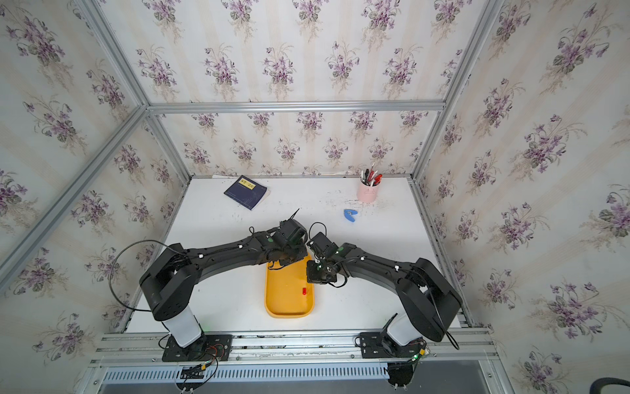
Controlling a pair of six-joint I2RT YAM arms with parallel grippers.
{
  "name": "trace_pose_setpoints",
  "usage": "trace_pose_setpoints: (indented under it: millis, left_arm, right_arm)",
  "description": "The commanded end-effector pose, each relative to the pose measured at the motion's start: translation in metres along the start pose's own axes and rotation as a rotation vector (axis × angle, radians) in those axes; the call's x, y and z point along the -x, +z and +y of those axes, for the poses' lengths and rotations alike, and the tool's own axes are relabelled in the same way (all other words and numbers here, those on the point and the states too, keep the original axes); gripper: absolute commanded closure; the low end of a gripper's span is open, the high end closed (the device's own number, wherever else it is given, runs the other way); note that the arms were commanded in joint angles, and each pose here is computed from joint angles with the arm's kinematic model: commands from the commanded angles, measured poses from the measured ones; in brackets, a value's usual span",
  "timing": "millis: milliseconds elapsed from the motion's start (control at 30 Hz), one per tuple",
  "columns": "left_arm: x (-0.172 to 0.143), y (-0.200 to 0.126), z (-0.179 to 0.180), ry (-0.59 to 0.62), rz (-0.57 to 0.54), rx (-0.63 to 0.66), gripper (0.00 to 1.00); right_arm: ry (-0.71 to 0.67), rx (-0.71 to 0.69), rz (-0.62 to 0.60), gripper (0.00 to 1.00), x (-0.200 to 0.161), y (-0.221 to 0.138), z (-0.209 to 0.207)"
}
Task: Take the screw protection sleeves out of the storage box
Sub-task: Pick up the screw protection sleeve from the storage box, then place the screw protection sleeve at the center of the board.
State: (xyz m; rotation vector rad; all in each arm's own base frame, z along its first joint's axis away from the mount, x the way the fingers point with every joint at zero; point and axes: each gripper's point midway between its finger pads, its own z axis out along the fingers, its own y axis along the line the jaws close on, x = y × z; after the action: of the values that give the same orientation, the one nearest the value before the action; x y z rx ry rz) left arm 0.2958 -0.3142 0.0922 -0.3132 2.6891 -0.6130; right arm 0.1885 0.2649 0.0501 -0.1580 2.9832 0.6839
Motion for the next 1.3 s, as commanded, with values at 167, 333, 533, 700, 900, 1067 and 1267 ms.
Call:
trace_pose_setpoints:
  millis: [167, 333, 533, 700, 900, 1067, 1267]
  left_arm:
    - [0.024, -0.085, 0.029, 0.259, -0.063, 0.041, 0.89]
    - [0.047, -0.141, 0.068, 0.284, -0.134, 0.107, 0.87]
    - [0.062, -0.147, 0.103, 0.314, -0.144, 0.186, 0.86]
    - [0.064, -0.112, 0.115, 0.361, -0.070, 0.253, 0.87]
    - [0.063, -0.060, 0.130, 0.413, 0.034, 0.341, 0.87]
    - [0.060, -0.030, 0.141, 0.447, 0.093, 0.390, 0.88]
    - [0.058, -0.010, 0.149, 0.460, 0.134, 0.425, 0.88]
  right_arm:
    - [0.001, -0.030, 0.015, 1.00, -0.005, 0.000, -0.007]
    - [0.002, -0.031, 0.012, 1.00, -0.005, -0.001, -0.007]
    - [0.000, -0.032, 0.013, 1.00, -0.004, -0.002, -0.006]
    - [-0.004, -0.032, 0.013, 1.00, -0.003, -0.002, -0.005]
    - [-0.007, -0.037, 0.014, 1.00, -0.003, -0.004, -0.005]
    - [-0.008, -0.039, 0.014, 1.00, -0.003, -0.004, -0.005]
    - [-0.012, -0.038, 0.018, 1.00, -0.003, -0.003, -0.004]
